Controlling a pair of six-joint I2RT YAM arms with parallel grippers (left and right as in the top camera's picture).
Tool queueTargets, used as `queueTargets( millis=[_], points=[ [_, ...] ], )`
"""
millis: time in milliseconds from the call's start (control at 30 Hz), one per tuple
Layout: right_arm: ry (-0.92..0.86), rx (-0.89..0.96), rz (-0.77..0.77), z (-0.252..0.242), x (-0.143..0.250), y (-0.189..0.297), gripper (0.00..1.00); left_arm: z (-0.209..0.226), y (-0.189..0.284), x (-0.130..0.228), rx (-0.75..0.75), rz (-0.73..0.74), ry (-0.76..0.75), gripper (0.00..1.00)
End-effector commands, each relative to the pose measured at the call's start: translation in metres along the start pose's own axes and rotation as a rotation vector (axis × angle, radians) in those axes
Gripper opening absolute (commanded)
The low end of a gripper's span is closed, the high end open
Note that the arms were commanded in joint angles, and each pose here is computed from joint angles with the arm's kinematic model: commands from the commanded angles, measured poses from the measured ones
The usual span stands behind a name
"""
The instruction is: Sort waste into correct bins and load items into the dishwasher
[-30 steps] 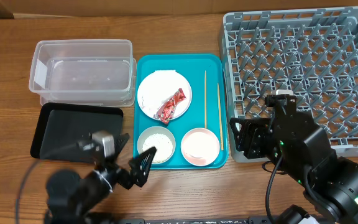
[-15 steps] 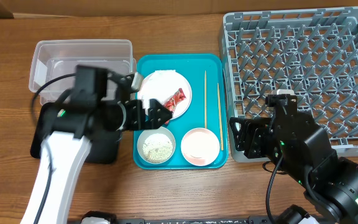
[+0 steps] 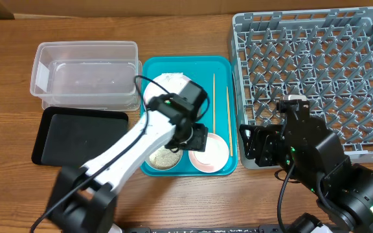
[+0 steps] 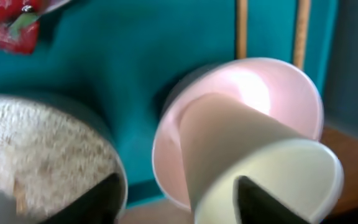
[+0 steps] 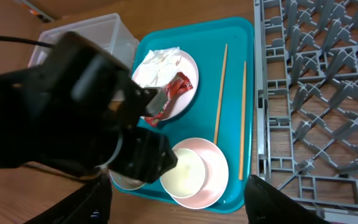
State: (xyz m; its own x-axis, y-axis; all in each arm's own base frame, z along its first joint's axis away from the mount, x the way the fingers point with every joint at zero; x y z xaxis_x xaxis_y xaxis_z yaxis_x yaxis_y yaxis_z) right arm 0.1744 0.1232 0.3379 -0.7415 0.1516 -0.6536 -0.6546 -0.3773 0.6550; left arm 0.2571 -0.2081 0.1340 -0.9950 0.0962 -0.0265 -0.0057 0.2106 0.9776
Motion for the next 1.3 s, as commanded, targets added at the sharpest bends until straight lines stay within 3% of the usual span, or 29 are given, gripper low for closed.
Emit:
queueTargets(
  millis=[0,67,200,367,500,600,733,833,1033,1267],
  points=[
    [0.000,0.001,-0.008,0.001,-0.003,0.003,0.70,-0.001,-0.013,-0.009,-0.025,-0.003,0.041,0.33],
    [0.001,0.004,-0.004,0.001,-0.003,0.003,0.70,-0.002,-0.013,-0.010,-0.010,-0.003,0.053,0.04],
    [0.000,0.003,-0.006,0.001,-0.003,0.003,0.70,-0.002,0.001,-0.011,0.023,-0.022,0.064,0.04],
    [-0.003,0.002,-0.008,0.002,-0.003,0.003,0.74,0.002,0.036,-0.012,0.216,-0.010,0.057,0.04],
    [-0.003,0.002,-0.008,0.002,-0.003,0.002,0.77,0.014,0.085,-0.020,0.569,-0.031,0.035,0.04],
    [-0.003,-0.011,-0.007,0.004,-0.005,0.000,0.77,0.028,0.128,-0.024,0.920,-0.068,-0.012,0.04],
    [0.084,-0.188,0.031,0.031,-0.007,-0.007,0.77,0.040,0.163,-0.021,1.216,-0.098,-0.058,0.04],
    [0.193,-0.360,0.077,0.056,-0.007,-0.016,0.78,0.038,0.170,-0.016,1.290,-0.087,-0.074,0.04],
    [0.270,-0.422,0.061,0.073,-0.017,-0.039,0.92,0.032,0.176,-0.005,1.371,-0.055,-0.084,0.04],
    [0.371,-0.572,0.021,0.092,-0.022,-0.033,0.98,0.032,0.175,0.001,1.371,-0.042,-0.069,0.04]
  ],
)
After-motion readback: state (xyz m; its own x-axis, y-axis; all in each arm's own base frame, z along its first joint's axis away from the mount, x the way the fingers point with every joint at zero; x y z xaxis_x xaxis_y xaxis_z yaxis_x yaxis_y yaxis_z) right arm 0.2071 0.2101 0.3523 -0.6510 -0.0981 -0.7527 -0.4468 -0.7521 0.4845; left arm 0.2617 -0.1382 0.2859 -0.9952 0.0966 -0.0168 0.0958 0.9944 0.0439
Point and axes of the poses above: each gripper's point midway between its finger pads, its own y axis back along the fingers, its own z axis along the line the jaws close on, x = y × z, the point moved 6 cm from there along y, back along the fingers, and after that the axes turned 1 degree about y, right-handed, at the moved point
